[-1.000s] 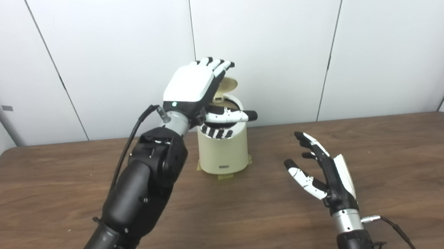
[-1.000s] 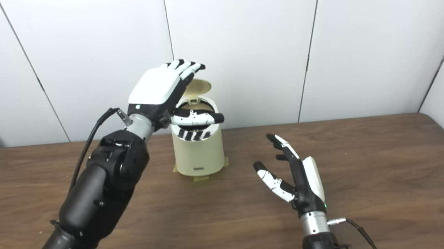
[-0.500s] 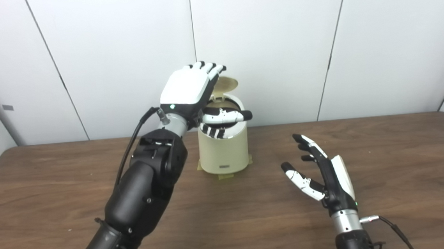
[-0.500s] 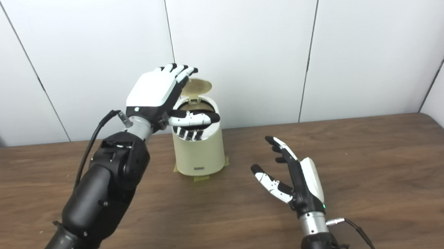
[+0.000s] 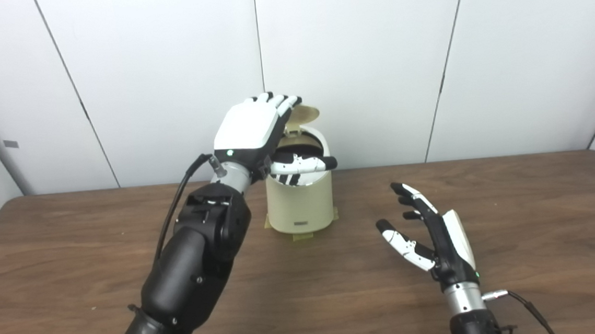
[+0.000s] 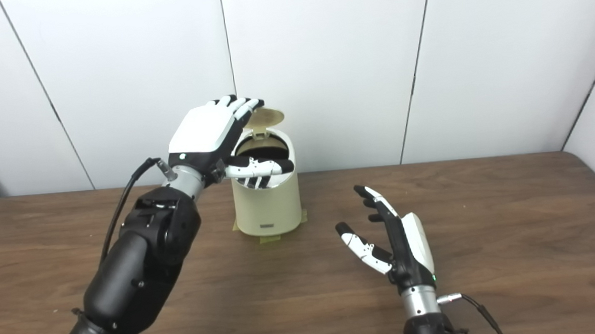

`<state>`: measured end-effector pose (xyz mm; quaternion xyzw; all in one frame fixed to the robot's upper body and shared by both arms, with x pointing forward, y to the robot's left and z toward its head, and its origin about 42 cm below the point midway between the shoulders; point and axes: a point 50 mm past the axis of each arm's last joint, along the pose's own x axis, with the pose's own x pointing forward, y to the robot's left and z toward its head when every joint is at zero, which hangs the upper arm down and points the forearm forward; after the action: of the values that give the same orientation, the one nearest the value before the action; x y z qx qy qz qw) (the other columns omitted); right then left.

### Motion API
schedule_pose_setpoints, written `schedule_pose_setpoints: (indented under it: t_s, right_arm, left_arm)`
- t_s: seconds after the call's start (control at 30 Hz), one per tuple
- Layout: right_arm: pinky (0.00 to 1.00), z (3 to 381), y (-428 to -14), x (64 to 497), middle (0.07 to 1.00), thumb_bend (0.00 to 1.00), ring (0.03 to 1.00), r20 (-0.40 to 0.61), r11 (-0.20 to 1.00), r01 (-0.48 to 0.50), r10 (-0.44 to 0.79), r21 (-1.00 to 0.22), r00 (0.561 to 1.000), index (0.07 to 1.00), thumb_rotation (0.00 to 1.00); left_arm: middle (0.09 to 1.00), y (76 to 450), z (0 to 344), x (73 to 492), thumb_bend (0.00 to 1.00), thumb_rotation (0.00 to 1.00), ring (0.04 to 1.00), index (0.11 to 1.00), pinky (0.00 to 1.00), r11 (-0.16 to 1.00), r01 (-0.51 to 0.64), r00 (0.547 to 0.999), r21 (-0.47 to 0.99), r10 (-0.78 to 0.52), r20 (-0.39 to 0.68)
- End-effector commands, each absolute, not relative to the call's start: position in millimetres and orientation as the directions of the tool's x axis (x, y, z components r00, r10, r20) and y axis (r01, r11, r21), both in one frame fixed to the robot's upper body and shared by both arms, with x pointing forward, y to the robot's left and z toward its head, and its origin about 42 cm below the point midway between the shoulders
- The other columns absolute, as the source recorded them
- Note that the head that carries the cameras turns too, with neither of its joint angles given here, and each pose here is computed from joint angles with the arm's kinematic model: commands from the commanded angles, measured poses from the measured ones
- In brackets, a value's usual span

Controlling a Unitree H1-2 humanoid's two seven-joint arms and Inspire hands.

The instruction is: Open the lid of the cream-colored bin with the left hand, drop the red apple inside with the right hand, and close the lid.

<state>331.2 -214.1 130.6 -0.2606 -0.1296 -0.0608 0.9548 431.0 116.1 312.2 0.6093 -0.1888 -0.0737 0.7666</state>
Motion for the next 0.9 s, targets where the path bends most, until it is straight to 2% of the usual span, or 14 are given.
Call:
schedule_pose_setpoints:
  t_s: [0.0, 0.5, 0.87]
  right_arm:
    - [0.71, 135, -213, 331, 0.845, 0.30, 0.819, 0.302, 0.859, 0.197, -0.052, -0.473, 0.952, 0.826, 0.59]
    - [0.71, 137, -213, 331, 0.846, 0.30, 0.823, 0.291, 0.861, 0.194, -0.056, -0.470, 0.955, 0.827, 0.60]
    - [0.69, 140, -212, 328, 0.842, 0.31, 0.817, 0.277, 0.868, 0.193, -0.067, -0.457, 0.958, 0.821, 0.58]
  left_arm:
    - [0.959, 113, 338, 428, 0.94, 0.87, 1.000, 0.938, 1.00, 0.269, -0.198, 0.893, 0.943, -0.347, 0.286]
    - [0.949, 118, 313, 410, 0.91, 0.88, 1.000, 0.937, 1.00, 0.255, -0.172, 0.907, 0.952, -0.337, 0.254]
    - [0.925, 120, 258, 399, 0.91, 0.87, 1.000, 0.925, 1.00, 0.242, -0.041, 0.940, 0.969, -0.321, 0.120]
